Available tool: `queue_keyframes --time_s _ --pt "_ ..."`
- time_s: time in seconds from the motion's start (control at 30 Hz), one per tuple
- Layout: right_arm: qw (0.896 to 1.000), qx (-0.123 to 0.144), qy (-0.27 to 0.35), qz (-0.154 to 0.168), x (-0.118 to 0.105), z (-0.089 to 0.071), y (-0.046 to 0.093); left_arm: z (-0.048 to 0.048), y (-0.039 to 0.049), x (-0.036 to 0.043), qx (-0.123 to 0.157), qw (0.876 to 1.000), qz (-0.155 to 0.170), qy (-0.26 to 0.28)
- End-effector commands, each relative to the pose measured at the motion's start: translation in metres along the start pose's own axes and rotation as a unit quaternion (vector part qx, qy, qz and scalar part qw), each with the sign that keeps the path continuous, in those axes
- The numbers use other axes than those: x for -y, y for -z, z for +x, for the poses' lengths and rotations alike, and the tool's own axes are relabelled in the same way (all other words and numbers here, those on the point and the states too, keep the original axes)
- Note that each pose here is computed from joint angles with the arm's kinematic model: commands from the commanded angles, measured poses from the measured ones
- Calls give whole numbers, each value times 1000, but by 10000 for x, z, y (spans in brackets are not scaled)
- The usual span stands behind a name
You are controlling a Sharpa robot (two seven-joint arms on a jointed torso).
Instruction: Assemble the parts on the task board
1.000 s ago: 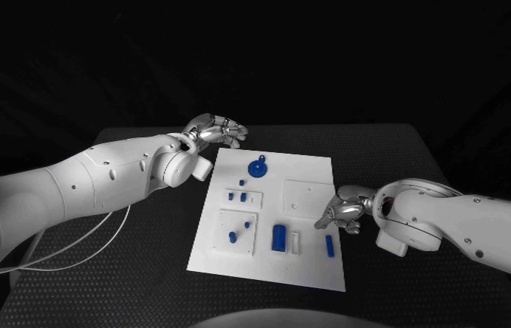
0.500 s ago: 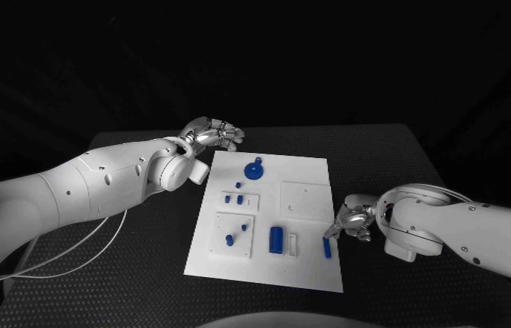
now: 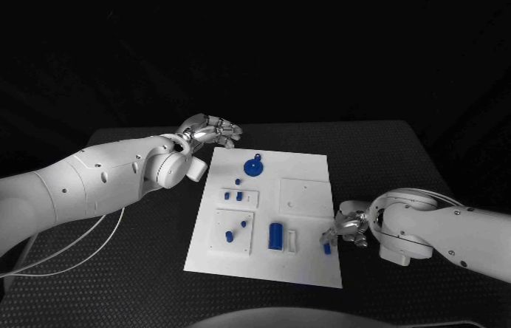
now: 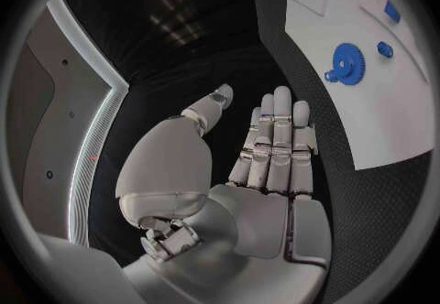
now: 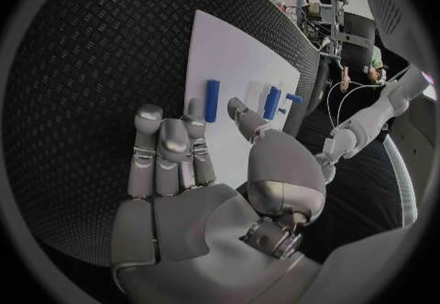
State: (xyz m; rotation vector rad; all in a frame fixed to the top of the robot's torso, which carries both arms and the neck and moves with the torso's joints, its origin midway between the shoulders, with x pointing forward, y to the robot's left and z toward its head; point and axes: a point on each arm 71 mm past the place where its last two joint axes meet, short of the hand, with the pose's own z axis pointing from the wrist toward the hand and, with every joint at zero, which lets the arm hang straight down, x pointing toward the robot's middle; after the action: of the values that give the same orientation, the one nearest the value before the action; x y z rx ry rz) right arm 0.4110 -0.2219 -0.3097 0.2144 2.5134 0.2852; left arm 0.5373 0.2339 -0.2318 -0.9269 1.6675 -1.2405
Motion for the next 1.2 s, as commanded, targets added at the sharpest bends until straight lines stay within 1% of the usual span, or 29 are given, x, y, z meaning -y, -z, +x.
queue_keyframes --time_s 0.03,0.23,0.4,0.47,0.57,0.6,0.7,0.93,1.2 --pt "1000 -14 14 1 -21 75 -20 25 -4 19 -9 1000 5 1" --pt "1000 -16 20 -1 -60 108 -45 21 -1 17 -10 1000 5 2" --pt "999 -10 48 -5 -114 146 -65 19 1 16 -10 1000 4 2" --pt "998 -5 64 -6 -139 163 -74 19 2 16 -10 1000 4 2" --pt "996 11 88 -5 -167 185 -101 17 5 16 -10 1000 4 2" --pt "994 25 105 -4 -182 199 -123 18 6 16 -11 1000 4 2" --pt "992 39 119 -7 -221 232 -153 17 5 16 -10 1000 4 2" --pt "992 44 121 -10 -263 249 -168 13 9 12 -12 1000 2 2" --pt "991 39 124 -13 -292 266 -167 17 9 13 -13 1000 2 3"
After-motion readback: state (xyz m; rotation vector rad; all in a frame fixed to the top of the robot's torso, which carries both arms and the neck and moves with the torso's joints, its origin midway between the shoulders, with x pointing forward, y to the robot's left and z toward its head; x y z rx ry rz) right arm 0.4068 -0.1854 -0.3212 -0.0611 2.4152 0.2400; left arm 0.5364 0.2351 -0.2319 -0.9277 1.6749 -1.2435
